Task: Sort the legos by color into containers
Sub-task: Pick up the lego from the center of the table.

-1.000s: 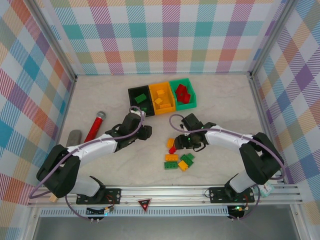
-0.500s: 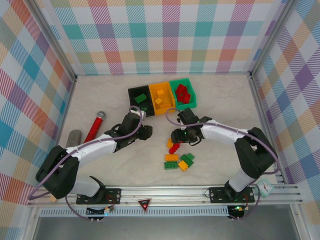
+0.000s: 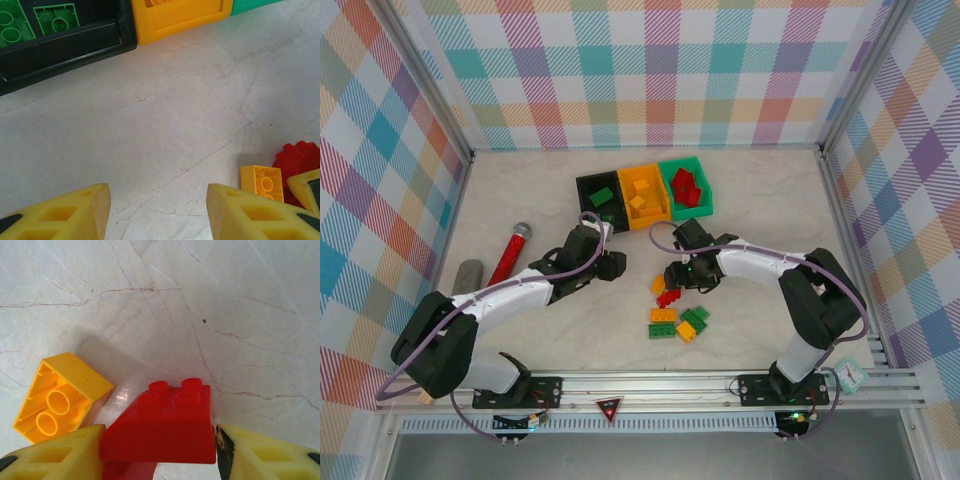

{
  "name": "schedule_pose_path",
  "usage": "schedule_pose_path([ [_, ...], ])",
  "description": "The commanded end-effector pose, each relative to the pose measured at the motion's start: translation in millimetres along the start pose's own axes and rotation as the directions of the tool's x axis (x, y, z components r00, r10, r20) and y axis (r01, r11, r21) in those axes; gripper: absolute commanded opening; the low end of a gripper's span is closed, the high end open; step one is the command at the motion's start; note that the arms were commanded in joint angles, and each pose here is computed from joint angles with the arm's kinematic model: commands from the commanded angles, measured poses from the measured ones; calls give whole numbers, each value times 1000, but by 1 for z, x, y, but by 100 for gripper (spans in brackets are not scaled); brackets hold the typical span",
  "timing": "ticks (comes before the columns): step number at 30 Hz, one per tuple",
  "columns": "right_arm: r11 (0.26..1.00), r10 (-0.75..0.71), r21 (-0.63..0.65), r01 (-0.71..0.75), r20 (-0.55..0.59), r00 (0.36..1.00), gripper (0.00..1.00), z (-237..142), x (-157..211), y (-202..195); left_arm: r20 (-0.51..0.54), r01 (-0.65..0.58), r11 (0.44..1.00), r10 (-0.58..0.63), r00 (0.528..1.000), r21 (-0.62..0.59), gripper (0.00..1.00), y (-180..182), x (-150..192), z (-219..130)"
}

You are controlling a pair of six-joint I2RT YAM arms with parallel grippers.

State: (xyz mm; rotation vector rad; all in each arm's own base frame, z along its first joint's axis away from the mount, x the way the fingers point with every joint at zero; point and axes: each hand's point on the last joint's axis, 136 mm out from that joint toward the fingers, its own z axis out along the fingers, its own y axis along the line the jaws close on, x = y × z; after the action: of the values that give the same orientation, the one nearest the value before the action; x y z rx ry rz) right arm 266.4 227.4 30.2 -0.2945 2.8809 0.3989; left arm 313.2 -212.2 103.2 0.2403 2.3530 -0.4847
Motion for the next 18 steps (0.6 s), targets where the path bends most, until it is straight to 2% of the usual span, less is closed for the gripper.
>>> schedule_pose_path([
  [1,999,-30,21,30,-8,1000,61,1,-3,0,-3,6,1000,-6,1000,0,54,2,-2,1],
  [5,999,-33,13,33,-20,999,60,7,-6,3,-2,7,1000,-7,1000,0,54,2,-1,1],
  [10,999,-39,12,39,-11,999,55,8,-8,3,-1,4,1000,-4,1000,-8,54,4,-2,0],
  [18,998,-51,29,50,45,998,50,-12,-18,3,0,5,1000,-5,1000,-13,54,5,-3,1],
])
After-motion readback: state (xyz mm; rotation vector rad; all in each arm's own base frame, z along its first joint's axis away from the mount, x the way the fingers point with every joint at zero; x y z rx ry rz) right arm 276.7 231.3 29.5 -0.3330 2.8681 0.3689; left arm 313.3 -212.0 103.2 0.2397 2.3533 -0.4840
